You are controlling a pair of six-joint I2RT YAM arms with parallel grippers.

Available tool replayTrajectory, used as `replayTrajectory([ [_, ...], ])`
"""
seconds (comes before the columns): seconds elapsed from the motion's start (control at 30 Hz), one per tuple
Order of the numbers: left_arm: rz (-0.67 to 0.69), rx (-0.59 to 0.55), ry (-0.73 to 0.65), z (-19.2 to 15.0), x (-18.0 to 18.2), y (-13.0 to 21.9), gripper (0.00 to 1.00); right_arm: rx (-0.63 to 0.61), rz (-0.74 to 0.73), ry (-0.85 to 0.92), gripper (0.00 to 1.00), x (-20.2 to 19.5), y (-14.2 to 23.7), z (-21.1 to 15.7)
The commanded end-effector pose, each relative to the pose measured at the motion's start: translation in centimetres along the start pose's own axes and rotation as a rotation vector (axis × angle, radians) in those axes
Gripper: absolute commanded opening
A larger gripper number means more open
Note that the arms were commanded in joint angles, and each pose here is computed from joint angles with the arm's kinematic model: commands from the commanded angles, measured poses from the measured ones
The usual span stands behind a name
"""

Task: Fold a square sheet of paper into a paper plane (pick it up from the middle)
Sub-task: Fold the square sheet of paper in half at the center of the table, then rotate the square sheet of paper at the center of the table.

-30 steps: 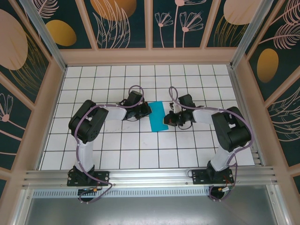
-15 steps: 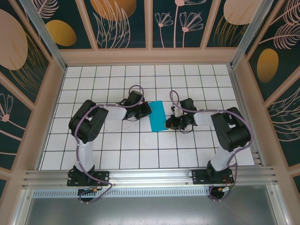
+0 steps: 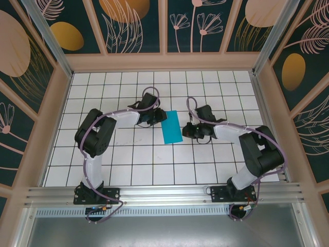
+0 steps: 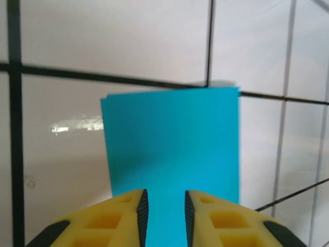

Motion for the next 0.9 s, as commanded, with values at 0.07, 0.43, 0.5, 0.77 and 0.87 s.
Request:
replayTrajectory([
  [0.07, 0.056, -0.139, 0.006, 3.4, -0.1, 5.8, 0.31, -0.016, -0.129, -0.007, 0.05, -0.5, -1.5, -0.1],
  [0.43, 0.121, -0.188, 0.098, 0.0, 5.1, 9.7, 0.34, 0.081, -0.246, -0.043, 0.05, -1.8, -4.5, -3.6],
  [0.5, 0.125, -0.190, 0.112, -0.7, 5.8, 9.8, 0.34, 0.099, -0.233, -0.056, 0.05, -1.1, -5.1, -4.5],
  [0.77, 0.155, -0.189, 0.153, -3.3, 7.9, 10.5, 0.35, 0.085, -0.131, -0.117, 0.05, 4.9, -8.3, -5.5],
  [0.87, 0.170, -0.201, 0.158, -3.9, 8.4, 11.3, 0.35, 0.057, -0.089, -0.155, 0.05, 7.0, -9.7, -4.2],
])
Point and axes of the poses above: each hand's point on the last joint's axis, 136 mm out from that joint toward the fingers, its own y axis back along the fingers, its own x axis along the line the jaws close on, z = x × y, the point moved 1 cm from there along y, back along the fingers, and after that the axes turned 14 degrees about -y, right-handed, at the moved point
